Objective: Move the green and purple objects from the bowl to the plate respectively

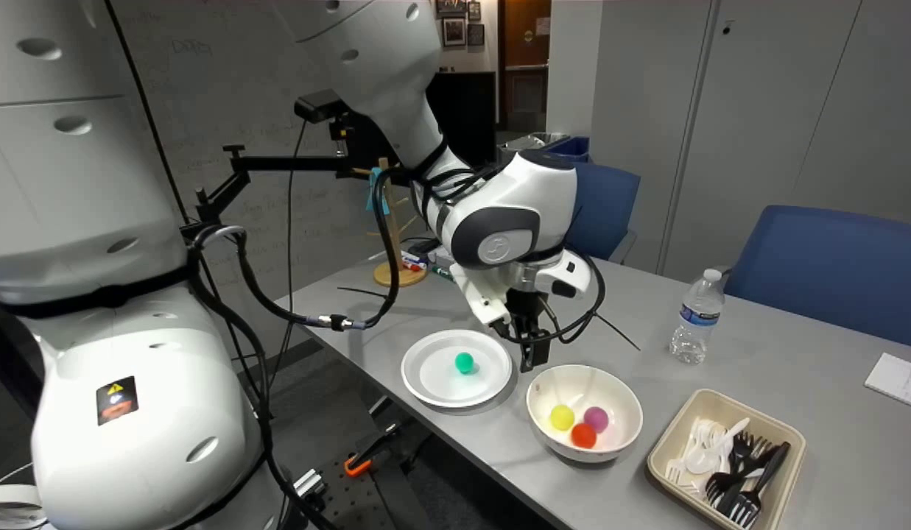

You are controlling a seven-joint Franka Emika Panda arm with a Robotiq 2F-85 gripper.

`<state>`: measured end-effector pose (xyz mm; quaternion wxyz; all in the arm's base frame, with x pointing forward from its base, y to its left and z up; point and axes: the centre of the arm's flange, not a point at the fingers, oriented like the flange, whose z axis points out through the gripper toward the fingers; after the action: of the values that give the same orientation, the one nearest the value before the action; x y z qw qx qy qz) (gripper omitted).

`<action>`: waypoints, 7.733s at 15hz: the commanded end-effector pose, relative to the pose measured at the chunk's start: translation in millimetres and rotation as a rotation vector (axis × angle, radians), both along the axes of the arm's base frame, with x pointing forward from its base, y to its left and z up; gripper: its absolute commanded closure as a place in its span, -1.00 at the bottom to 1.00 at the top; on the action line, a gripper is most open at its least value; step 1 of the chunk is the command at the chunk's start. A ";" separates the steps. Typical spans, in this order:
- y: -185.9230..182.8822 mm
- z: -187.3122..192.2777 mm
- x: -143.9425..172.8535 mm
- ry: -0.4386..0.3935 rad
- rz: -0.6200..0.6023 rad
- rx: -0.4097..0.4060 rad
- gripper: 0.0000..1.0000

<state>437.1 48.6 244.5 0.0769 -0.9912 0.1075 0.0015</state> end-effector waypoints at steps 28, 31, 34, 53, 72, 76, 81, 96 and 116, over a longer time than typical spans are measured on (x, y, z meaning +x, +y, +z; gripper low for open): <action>-102.1 -72.4 49.0 -0.112 -0.186 -0.190 -1.00; -103.3 -82.4 49.8 -0.119 -0.204 -0.196 -1.00; -103.0 -90.9 51.3 -0.122 -0.224 -0.194 -0.99; -90.4 -41.7 48.3 -0.134 -0.256 -0.196 0.66; 15.2 26.2 -8.4 -0.135 -0.037 0.077 0.66; 30.2 -2.1 -29.2 -0.060 0.004 0.111 0.66; 46.2 -40.1 -53.8 -0.025 -0.015 0.126 0.66; 73.6 -74.6 -76.4 -0.199 -0.159 0.097 -0.64; -9.9 -6.8 9.4 -0.127 0.051 -0.036 -1.00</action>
<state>414.5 44.1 190.7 0.0759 -0.9900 0.0810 -0.0870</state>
